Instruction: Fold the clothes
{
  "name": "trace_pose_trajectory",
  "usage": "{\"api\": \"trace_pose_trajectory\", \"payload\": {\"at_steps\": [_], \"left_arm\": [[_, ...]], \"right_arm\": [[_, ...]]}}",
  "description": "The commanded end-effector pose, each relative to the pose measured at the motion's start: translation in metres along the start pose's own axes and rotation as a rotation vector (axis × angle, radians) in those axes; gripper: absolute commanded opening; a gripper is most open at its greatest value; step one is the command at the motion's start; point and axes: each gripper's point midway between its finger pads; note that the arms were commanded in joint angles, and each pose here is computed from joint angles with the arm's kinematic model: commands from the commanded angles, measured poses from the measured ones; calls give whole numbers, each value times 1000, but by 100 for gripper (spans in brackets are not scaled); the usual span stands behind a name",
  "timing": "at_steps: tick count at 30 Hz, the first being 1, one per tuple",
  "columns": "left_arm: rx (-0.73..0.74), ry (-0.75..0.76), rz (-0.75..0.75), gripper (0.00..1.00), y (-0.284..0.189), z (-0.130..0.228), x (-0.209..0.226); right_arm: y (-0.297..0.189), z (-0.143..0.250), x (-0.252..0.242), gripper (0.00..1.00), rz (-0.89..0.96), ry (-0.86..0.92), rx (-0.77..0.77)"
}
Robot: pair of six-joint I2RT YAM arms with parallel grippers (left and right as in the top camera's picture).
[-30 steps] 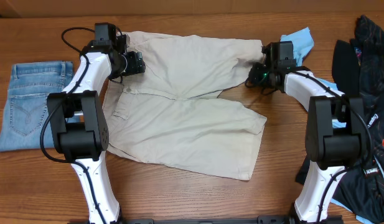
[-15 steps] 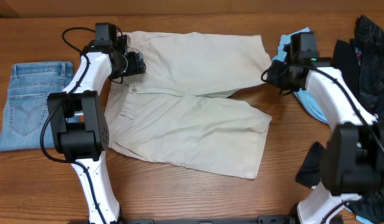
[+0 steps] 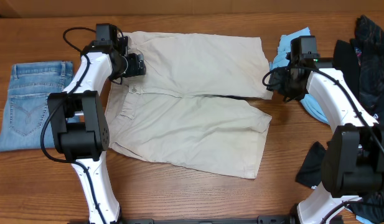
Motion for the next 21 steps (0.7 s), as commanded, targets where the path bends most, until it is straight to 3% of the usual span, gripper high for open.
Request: {"api": "trace_pose_trajectory", "payload": {"at_steps": [1,5,10,16,21], "left_arm": [[-89,52,-94,91,-39,-27,14],[-180,51,-146,100,-101,-47,15],[-104,35,-168,100,-144,-21,9],[90,-35,-250,100,-157,30,19],[77,22,-166,96,-151,27,6]], "right_arm": [[1,-2,-4,63,13,-43,-10],[1,-7,-2,74,3,-68,-27],[-1,-7,-1,82,2,-68,-30],[-25,-3,-2,84,-2,-69,-36],[-36,2,-2,84,-9,-68,-29]]}}
Point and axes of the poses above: each gripper's point midway between its finger pads, its own y axis out along the fingers, its own x axis along the line the jaws close on, z = x × y, and after that the axes turned 11 degrees about y, right-handed
